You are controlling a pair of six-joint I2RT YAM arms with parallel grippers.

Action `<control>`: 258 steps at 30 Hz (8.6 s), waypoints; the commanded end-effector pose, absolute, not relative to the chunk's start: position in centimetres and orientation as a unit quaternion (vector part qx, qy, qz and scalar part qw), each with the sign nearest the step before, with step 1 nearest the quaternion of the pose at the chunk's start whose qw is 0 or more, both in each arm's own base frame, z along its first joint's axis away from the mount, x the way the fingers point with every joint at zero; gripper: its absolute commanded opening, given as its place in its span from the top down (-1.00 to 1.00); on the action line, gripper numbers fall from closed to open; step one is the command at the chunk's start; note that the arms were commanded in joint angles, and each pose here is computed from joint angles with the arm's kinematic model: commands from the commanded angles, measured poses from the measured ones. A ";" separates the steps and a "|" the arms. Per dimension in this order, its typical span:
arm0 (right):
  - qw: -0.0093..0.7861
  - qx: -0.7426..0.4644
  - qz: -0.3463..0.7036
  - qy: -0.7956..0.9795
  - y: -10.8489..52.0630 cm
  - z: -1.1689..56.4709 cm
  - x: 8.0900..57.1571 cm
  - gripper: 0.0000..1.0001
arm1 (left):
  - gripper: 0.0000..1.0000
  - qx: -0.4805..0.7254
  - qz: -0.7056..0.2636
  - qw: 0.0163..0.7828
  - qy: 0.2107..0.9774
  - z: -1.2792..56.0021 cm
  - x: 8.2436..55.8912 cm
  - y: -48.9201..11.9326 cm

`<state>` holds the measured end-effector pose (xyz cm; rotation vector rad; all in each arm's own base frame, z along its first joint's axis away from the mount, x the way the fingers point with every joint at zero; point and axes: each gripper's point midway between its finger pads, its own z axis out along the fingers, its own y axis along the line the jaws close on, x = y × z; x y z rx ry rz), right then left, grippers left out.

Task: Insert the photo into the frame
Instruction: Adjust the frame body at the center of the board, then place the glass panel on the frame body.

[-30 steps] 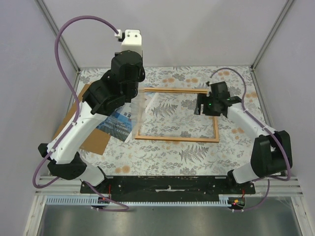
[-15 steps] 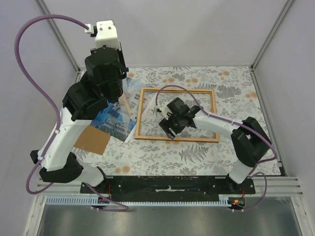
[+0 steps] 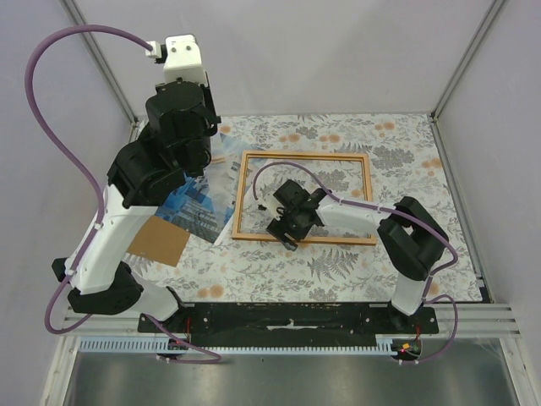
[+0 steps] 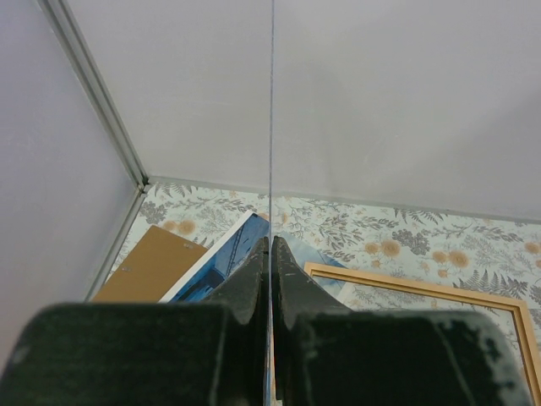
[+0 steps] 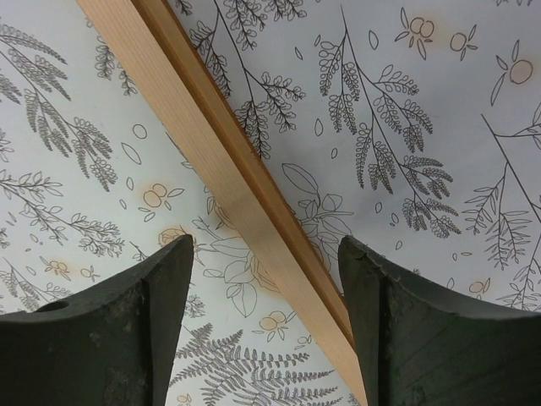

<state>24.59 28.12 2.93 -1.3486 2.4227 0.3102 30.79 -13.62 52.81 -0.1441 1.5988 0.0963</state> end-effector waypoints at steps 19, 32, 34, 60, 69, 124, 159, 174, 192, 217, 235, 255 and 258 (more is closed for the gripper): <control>0.233 -0.495 0.075 0.834 28.8 5.8 25.5 0.61 | 0.96 -0.100 0.019 0.714 0.693 54.1 30.4 -12.8; 0.253 -0.395 0.013 0.883 31.2 10.0 29.8 0.95 | 0.96 -0.104 0.015 0.714 0.692 54.1 30.5 -12.9; 0.252 -0.362 0.006 0.898 32.2 10.0 30.9 0.97 | 0.96 -0.105 0.018 0.715 0.691 54.2 30.4 -12.7; 0.171 0.061 0.099 0.978 37.2 5.4 39.1 0.89 | 0.96 -0.118 0.040 0.715 0.688 54.2 29.2 -10.5; 0.208 0.032 0.127 0.969 36.9 8.2 39.3 -0.03 | 0.96 -0.110 0.037 0.710 0.695 53.3 29.5 -11.2; 0.439 -0.215 0.728 0.481 29.0 37.1 37.7 -0.96 | 0.96 0.021 -0.302 0.641 0.705 55.9 26.9 -21.5; 0.424 -0.286 0.746 0.426 27.9 41.8 28.9 -0.77 | 0.96 0.031 -0.219 0.663 0.715 53.3 29.1 -16.3; 0.417 -0.318 0.743 0.417 26.8 45.7 23.6 -0.55 | 0.96 0.025 -0.257 0.677 0.689 52.9 27.8 -16.3; 0.429 -0.197 0.634 0.613 24.1 38.7 30.3 0.21 | 0.96 -0.035 -0.280 0.657 0.699 45.7 31.4 -18.2; 0.347 -0.028 0.608 0.714 15.6 23.0 38.9 1.00 | -0.09 -0.024 -0.356 0.515 0.779 23.7 40.5 -26.6; 0.297 0.040 0.559 0.773 13.2 14.3 38.7 1.00 | -0.47 -0.001 -0.394 0.407 0.824 13.1 41.7 -30.1; 0.279 0.086 0.538 0.791 11.8 9.9 40.2 1.00 | -0.57 0.001 -0.300 0.352 0.886 6.8 44.4 -29.8; 0.278 0.090 0.538 0.791 11.8 9.7 40.6 1.00 | -0.58 0.000 -0.282 0.354 0.892 6.7 44.9 -29.3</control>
